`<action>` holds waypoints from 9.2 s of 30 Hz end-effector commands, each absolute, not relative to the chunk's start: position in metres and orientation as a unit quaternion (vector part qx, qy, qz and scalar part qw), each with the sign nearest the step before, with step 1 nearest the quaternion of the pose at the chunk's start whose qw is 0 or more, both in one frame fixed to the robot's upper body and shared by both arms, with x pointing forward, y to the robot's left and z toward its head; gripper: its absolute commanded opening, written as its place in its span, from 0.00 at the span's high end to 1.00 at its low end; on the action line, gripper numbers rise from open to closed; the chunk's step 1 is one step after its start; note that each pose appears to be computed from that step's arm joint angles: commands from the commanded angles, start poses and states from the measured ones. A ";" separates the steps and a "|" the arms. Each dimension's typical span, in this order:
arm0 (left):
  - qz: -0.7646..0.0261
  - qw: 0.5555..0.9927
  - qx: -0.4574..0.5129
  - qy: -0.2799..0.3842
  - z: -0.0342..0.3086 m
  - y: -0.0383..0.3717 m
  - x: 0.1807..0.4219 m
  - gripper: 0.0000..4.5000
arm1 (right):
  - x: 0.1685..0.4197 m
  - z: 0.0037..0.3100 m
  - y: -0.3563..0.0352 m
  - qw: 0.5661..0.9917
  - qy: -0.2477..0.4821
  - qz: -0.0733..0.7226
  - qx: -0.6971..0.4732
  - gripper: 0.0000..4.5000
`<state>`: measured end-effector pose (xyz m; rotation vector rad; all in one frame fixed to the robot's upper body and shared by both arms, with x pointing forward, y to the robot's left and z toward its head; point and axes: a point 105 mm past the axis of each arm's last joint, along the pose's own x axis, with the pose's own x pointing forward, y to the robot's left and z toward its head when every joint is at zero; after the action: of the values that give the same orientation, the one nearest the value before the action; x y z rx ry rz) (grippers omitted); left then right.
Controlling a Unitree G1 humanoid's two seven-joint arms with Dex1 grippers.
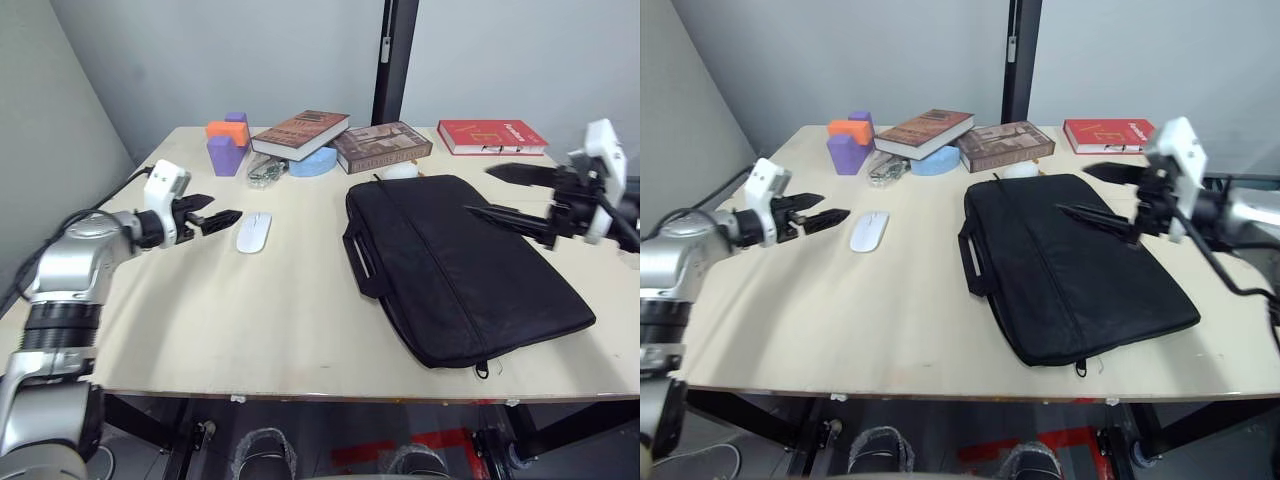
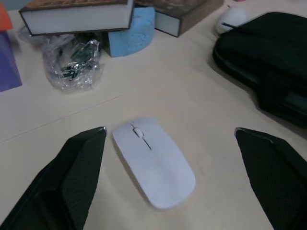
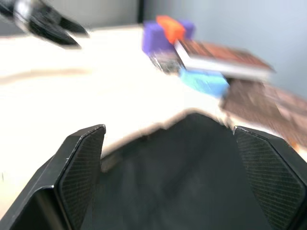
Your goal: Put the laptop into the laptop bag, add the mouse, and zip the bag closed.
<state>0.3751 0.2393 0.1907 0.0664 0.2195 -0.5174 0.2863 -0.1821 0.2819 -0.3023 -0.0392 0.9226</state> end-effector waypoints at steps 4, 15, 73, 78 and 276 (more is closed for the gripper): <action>-0.168 0.976 0.059 0.127 0.178 0.230 0.381 0.00 | 0.288 0.291 -0.147 0.867 -0.053 0.469 -0.159 0.01; -0.104 0.983 0.014 0.153 0.134 0.206 0.401 0.00 | 0.295 0.284 -0.124 0.861 -0.058 0.483 -0.148 0.01; -0.570 0.813 0.113 0.039 0.173 0.133 0.347 0.37 | 0.345 0.145 -0.081 0.939 0.143 0.205 -0.235 0.00; -0.565 0.805 0.167 0.065 0.174 0.145 0.346 0.37 | 0.349 0.136 -0.083 0.936 0.149 0.190 -0.256 0.00; -0.432 0.868 -0.140 0.201 0.145 0.171 0.416 0.00 | 0.183 0.318 -0.199 0.870 -0.018 0.467 -0.158 0.00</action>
<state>0.4074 0.1716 0.1318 -0.2934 0.4602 -0.9440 0.1849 -0.2029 0.3104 -0.3105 -0.0052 0.9719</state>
